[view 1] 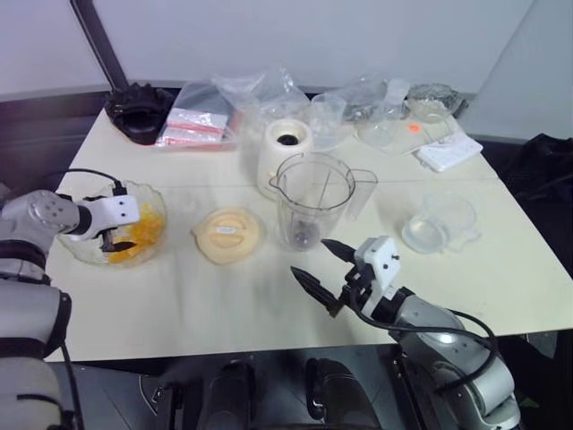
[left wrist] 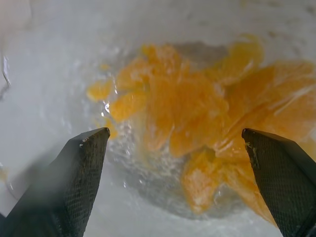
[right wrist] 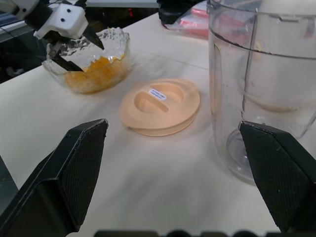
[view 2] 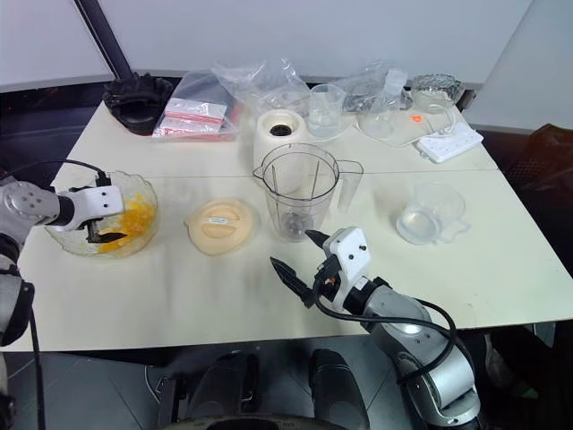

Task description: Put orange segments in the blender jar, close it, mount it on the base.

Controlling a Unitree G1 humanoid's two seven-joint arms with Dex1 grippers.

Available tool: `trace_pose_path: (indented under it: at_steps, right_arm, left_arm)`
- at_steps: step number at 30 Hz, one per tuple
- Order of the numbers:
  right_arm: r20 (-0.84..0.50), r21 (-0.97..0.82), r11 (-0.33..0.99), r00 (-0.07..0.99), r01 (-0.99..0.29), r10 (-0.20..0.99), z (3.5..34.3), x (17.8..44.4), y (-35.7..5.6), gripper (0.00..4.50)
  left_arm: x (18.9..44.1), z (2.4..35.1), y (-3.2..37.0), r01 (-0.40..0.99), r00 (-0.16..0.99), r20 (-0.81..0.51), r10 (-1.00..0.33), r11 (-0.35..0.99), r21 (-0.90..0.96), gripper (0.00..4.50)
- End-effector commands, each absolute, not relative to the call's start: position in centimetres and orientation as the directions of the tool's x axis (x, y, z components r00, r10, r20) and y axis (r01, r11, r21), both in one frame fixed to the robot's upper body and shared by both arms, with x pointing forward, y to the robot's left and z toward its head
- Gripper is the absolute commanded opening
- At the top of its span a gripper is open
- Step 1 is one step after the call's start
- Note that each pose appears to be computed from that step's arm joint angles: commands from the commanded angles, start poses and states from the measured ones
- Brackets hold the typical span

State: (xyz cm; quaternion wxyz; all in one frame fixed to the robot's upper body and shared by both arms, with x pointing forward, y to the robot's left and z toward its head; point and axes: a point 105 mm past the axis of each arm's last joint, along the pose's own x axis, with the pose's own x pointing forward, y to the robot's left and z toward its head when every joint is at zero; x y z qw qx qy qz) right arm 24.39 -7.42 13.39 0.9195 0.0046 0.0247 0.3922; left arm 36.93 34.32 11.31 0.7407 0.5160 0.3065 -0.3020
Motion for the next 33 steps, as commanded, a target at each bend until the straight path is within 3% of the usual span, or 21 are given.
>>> trace_pose_path:
  at_steps: [1,7,15,33]
  right_arm:
    - [-0.023,-0.007,0.677,0.677,-0.736,0.735,14.6,24.3,-7.9,4.45]
    - [-0.067,-0.001,0.636,0.634,-0.772,0.770,14.9,24.3,-9.1,4.45]
    - [-0.082,0.017,0.615,0.612,-0.789,0.787,14.8,23.9,-8.9,4.45]
    - [-0.093,0.023,0.646,0.642,-0.763,0.761,14.7,22.8,-9.0,4.45]
  left_arm:
    - [37.7,13.2,34.2,0.749,0.644,-0.756,-0.118,0.302,0.590,4.50]
    - [38.0,13.9,32.7,0.799,0.589,-0.792,-0.162,0.265,0.539,4.50]
    - [38.9,13.5,31.5,0.790,0.603,-0.779,-0.175,0.265,0.553,4.50]
    - [38.6,9.3,33.4,0.736,0.623,-0.782,-0.009,0.345,0.582,4.50]
